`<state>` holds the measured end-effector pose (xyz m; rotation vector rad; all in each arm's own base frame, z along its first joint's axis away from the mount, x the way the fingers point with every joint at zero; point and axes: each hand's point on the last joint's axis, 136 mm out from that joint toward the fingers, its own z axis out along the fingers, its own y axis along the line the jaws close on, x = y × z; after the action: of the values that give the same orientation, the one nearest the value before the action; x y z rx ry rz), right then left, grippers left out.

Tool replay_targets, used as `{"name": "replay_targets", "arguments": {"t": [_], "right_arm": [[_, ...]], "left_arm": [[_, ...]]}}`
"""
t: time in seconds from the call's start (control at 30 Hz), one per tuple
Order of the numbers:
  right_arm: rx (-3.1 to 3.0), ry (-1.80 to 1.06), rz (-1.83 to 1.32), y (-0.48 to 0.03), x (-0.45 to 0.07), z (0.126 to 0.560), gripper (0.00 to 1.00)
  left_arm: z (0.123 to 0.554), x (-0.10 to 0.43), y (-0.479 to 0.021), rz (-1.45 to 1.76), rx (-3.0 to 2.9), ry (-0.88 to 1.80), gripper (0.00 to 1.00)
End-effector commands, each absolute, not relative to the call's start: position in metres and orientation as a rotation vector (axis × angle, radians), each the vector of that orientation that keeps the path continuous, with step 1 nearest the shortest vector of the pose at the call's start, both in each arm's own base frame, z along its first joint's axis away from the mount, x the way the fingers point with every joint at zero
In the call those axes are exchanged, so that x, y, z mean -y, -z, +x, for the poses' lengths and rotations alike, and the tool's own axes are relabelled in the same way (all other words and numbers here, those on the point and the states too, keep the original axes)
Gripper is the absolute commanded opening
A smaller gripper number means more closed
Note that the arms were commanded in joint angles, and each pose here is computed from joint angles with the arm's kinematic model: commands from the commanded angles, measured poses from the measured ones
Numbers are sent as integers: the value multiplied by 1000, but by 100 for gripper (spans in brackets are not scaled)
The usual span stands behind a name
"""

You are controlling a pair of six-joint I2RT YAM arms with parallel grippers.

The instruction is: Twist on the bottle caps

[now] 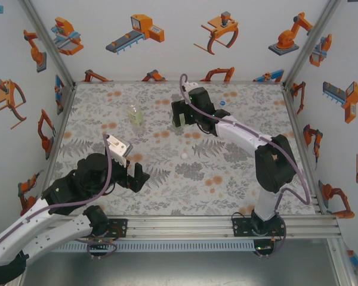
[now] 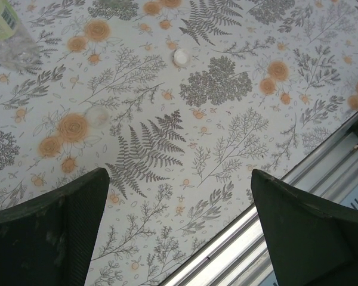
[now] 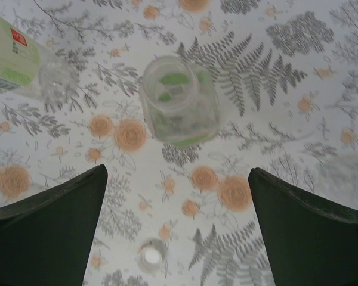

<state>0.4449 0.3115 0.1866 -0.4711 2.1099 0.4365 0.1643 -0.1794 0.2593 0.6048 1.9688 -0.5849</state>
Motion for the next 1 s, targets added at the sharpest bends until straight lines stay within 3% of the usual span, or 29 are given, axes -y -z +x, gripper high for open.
{"name": "replay_targets", "arguments": {"t": [0.0, 0.37, 0.67, 0.83, 0.97], "right_arm": [[-1941, -474, -505, -202, -332, 462, 90], [-1966, -453, -579, -153, -346, 491, 87], [-1962, -480, -618, -142, -349, 495, 69], [-1948, -507, -653, -150, -353, 490, 49], [-1938, -513, -674, -163, -352, 481, 43]], "left_arm": [[167, 175, -253, 560, -1989, 575, 95], [170, 168, -241, 529, -2028, 535, 95], [175, 166, -235, 491, -2031, 512, 96], [179, 171, -237, 494, -2033, 512, 96], [179, 178, -242, 520, -2028, 528, 96]]}}
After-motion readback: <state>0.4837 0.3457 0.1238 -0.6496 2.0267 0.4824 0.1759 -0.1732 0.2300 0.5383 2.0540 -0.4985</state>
